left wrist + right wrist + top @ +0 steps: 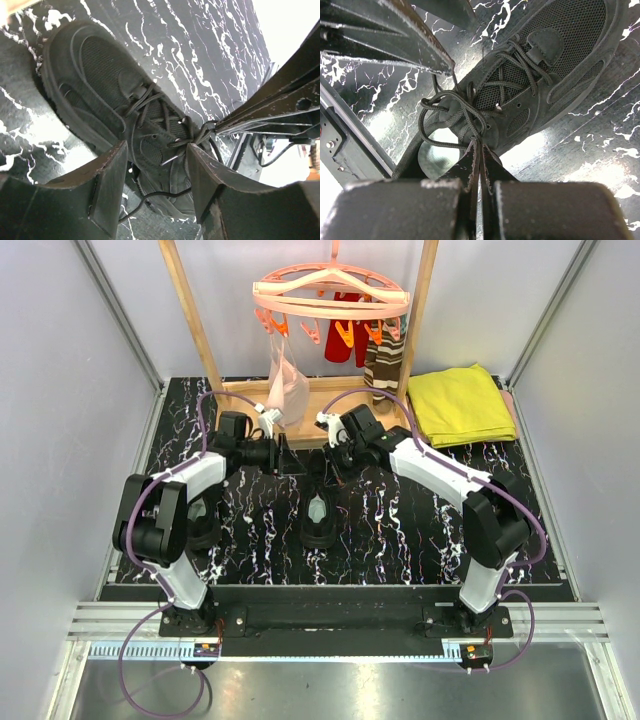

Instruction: Tie the shoes

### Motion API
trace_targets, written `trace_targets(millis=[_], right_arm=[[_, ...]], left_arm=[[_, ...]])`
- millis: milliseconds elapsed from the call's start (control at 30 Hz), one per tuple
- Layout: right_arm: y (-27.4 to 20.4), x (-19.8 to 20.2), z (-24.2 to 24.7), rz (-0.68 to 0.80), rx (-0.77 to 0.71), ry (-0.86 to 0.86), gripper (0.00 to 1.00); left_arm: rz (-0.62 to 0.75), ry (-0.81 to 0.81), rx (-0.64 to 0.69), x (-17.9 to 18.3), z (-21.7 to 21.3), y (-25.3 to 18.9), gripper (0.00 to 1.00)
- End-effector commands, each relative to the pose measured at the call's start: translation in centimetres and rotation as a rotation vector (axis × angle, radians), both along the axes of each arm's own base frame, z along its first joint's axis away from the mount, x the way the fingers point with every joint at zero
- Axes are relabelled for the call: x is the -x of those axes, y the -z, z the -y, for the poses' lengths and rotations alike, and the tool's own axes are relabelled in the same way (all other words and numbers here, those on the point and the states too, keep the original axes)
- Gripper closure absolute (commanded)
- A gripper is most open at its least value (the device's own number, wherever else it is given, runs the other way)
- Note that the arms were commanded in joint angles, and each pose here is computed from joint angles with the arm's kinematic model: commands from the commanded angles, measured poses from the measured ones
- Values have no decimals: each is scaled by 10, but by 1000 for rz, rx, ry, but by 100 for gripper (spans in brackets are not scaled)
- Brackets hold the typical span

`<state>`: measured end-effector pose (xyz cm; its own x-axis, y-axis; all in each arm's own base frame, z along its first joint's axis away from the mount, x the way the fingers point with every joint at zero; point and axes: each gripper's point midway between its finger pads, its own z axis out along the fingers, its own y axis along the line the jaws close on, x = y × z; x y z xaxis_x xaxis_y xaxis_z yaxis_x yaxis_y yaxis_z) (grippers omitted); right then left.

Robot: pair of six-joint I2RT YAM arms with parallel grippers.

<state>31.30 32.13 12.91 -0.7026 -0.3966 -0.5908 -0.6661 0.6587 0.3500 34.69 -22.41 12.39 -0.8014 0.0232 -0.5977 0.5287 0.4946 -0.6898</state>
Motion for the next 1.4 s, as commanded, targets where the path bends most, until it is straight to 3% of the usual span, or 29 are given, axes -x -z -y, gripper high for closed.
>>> trace_targets(millis=[0, 1367], right_arm=[[-20, -14, -11, 51, -49, 3, 100], [-17, -16, -10, 53, -43, -3, 100]], left_arm=[[-33, -2, 45, 0, 0, -1, 47], [-257, -86, 275, 10, 2, 9, 61]])
